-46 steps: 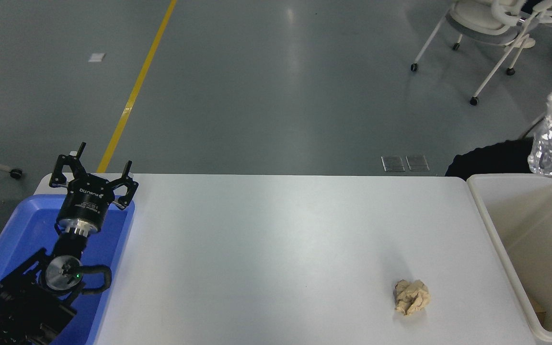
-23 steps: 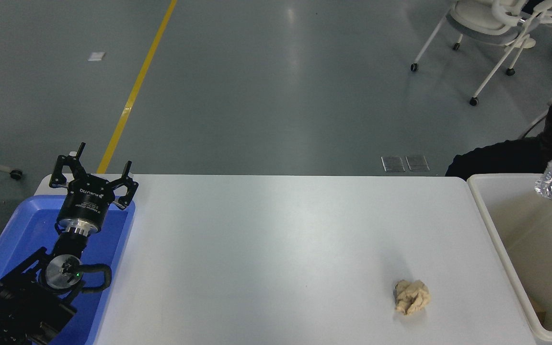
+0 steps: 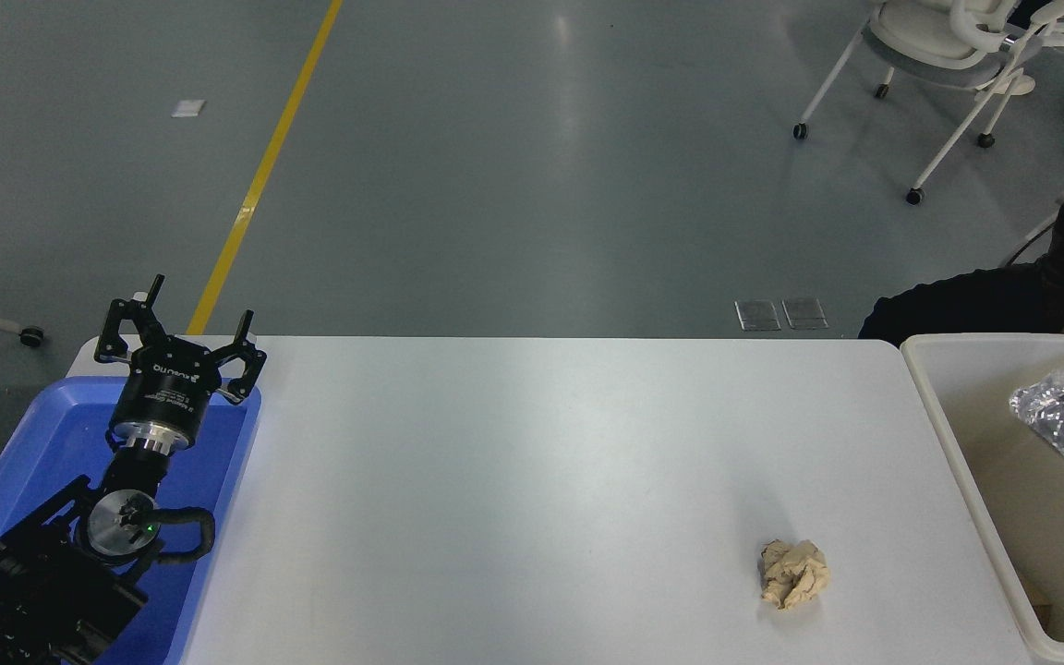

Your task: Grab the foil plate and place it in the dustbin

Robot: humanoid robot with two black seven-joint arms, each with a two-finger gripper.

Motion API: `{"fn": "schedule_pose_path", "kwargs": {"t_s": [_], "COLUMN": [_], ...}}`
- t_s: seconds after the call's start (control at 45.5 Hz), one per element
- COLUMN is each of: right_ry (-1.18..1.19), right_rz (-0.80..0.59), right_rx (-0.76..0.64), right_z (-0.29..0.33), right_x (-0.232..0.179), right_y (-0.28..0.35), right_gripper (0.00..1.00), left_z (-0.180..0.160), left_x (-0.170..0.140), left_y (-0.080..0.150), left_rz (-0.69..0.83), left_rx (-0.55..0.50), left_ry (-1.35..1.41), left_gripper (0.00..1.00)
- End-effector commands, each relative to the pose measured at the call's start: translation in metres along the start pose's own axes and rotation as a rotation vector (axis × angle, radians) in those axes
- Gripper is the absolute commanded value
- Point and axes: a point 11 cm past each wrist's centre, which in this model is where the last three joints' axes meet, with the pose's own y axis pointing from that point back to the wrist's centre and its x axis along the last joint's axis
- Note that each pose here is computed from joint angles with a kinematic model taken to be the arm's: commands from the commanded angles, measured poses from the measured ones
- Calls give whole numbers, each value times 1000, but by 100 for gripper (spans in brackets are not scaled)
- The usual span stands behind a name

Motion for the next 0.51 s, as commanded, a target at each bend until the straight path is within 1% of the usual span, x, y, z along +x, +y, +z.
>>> {"fn": "schedule_pose_path", "kwargs": {"t_s": [0.0,0.176,0.264,0.396,0.484], "right_ry": [-34,-21,-6,215,378], "right_rz": [14,-15,-41,-91,-170], "right_rx": [-12,16,80,133,233], "right_z": [4,-9,-47,-88,-131], "right_x": [-11,-17,-11,15,12], "right_y": [-3,-3,5,38,77], "right_gripper": [100,100,100,100,100], "left_z": [0,0,-1,-1,-1], "left_x": [0,-1,-1,-2,-2], "left_y": [0,-1,-1,-1,-1], "left_rz": [1,-2,-5,-7,-7], "left_rx": [0,-1,5,7,8], "left_ry": [0,0,-1,-2,-2], "left_gripper": [100,100,100,100,100]}}
